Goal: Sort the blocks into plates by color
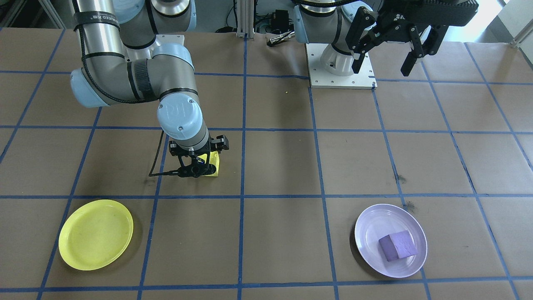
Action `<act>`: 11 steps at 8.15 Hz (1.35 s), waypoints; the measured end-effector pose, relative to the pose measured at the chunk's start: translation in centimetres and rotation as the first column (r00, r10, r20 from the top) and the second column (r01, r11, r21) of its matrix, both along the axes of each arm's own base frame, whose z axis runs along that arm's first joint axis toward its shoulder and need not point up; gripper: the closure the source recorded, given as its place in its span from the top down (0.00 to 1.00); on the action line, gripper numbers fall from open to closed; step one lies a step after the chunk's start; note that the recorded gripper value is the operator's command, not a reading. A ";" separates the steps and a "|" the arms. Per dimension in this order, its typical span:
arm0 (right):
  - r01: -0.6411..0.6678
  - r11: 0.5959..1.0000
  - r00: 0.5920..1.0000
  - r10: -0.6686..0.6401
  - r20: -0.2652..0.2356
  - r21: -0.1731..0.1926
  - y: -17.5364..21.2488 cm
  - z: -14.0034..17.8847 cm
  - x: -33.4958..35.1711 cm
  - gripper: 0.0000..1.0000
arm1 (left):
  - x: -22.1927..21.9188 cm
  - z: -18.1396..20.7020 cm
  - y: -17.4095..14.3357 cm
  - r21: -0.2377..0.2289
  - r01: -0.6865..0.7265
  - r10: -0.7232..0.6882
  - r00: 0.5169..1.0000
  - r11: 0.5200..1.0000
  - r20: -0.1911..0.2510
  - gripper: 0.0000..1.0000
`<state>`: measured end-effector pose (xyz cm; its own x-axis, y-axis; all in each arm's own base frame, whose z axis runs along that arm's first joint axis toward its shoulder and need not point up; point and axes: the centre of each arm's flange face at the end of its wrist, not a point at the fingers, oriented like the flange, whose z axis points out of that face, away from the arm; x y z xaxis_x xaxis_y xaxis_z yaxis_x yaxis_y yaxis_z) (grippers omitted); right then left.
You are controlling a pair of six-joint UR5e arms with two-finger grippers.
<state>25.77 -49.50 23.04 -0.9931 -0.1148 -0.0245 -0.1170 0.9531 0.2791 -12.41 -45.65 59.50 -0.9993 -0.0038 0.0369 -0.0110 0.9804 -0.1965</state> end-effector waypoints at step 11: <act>-0.002 1.000 1.000 0.002 0.005 -0.011 -1.1 -3.6 0.3 0.00 | 0.0 0.0 0.0 -0.001 0.000 0.000 1.000 1.000 0.000 1.00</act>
